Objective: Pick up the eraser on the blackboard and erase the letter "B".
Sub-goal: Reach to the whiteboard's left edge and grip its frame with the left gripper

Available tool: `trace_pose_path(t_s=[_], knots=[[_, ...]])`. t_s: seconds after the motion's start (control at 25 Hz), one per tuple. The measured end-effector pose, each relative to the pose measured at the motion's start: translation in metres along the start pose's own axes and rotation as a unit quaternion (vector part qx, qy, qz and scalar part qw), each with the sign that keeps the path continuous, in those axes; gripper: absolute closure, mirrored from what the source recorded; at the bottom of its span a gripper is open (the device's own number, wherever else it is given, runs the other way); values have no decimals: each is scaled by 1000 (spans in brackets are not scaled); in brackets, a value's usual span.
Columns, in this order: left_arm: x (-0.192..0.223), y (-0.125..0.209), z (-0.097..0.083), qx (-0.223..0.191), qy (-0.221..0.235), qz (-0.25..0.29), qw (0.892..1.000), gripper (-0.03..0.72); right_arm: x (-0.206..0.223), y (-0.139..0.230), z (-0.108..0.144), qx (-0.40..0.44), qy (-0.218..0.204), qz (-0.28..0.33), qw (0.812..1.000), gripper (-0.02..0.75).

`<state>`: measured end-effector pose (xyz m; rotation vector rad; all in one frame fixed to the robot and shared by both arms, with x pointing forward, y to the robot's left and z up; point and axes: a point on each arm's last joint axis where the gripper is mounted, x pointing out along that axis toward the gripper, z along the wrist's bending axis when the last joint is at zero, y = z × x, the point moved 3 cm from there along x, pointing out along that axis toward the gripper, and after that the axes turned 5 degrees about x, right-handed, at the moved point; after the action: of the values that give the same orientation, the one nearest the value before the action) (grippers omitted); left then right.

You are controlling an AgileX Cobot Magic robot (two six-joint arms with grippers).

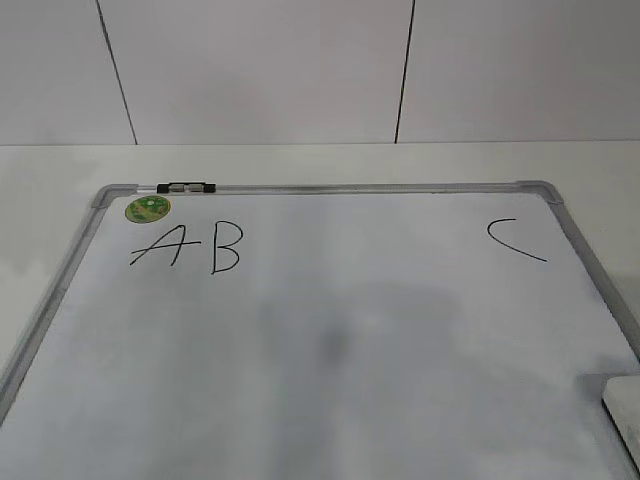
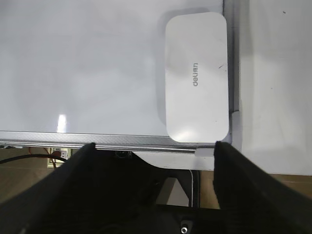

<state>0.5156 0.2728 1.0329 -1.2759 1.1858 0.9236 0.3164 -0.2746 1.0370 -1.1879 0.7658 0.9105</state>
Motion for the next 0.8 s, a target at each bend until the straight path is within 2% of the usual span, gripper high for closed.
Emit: trace_pose_path(t_s=[0.32, 0.8], knots=[[48, -17, 6, -7, 1, 41, 999, 454, 6, -4, -5, -4, 24, 17, 1000, 166], [83, -27, 9, -13, 7, 56, 998, 454, 35, -19, -5, 10, 38, 112, 993, 166]])
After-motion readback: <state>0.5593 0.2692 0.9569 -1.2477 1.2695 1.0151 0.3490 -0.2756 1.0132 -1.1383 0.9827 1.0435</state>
